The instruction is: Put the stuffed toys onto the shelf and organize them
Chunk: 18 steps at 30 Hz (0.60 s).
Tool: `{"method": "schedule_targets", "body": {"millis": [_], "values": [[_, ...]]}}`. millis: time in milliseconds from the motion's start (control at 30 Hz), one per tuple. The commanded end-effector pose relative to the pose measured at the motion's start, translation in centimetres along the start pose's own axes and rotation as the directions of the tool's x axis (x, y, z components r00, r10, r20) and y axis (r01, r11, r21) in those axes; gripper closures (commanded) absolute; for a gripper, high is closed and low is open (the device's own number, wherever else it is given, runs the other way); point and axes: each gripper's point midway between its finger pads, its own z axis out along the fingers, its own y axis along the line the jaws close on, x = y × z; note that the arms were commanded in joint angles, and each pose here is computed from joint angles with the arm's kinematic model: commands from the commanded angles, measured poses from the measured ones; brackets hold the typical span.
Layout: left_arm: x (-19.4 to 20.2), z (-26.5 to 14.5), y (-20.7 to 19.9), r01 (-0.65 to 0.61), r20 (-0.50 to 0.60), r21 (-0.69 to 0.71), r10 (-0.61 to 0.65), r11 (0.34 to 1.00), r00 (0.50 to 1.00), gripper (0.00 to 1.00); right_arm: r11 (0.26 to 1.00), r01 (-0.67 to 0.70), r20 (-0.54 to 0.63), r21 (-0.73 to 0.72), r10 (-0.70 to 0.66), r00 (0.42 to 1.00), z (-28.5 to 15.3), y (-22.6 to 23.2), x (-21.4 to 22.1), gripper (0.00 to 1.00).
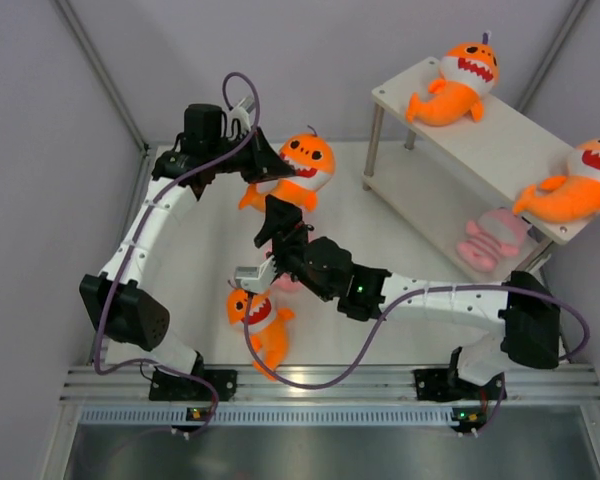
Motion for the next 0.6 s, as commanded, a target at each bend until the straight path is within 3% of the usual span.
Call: {"method": "schedule_targets", "body": {"millis": [0,167,267,300,333,467,500,567], "values": [[-0.2,-1.8,-2.7,-0.036,0.026,0.068,0.035,0.997,0.999,1.00,0.988,0.143,-0.057,0.060,-0.140,0.989,0.5,-2.1,0.1,0.04],[-0.3,-1.8,-2.9,-0.022,0.024,0.075,0.020,0.997,1.000,1.00,0.974,0.221,-0.131,0.046,-0.213,0.968,2.6,-0.8,1.8,0.06],[-0.1,-2.0,-3.2,-0.027,0.022,0.082,0.025,0.996,0.999,1.00,0.962,0.260,-0.223,0.082,-0.236,0.946,3.7,-1.1,3.5,0.19],[-0.1,-2.1,-3.3,-0.027,0.023,0.085,0.026,0.996,0.999,1.00,0.961,0.263,-0.238,0.087,-0.236,0.942,4.0,-0.9,3.9,0.24],[0.0,-2.0,-3.3,-0.026,0.019,0.086,0.024,0.996,1.000,1.00,0.960,0.257,-0.247,0.116,-0.222,0.943,4.1,-1.5,4.1,0.38],[0.1,-2.1,-3.4,-0.025,0.012,0.096,0.024,0.995,1.000,1.00,0.955,0.236,-0.284,0.179,-0.179,0.942,4.2,-3.3,5.2,0.61],[0.2,-2.1,-3.4,-0.028,0.011,0.095,0.027,0.995,1.000,1.00,0.950,0.238,-0.289,0.203,-0.175,0.941,4.1,-3.9,5.2,0.80],[0.4,-2.0,-3.0,-0.023,0.005,0.089,0.023,0.996,1.000,1.00,0.937,0.244,-0.304,0.251,-0.162,0.939,3.6,-5.1,5.5,1.00]]}}
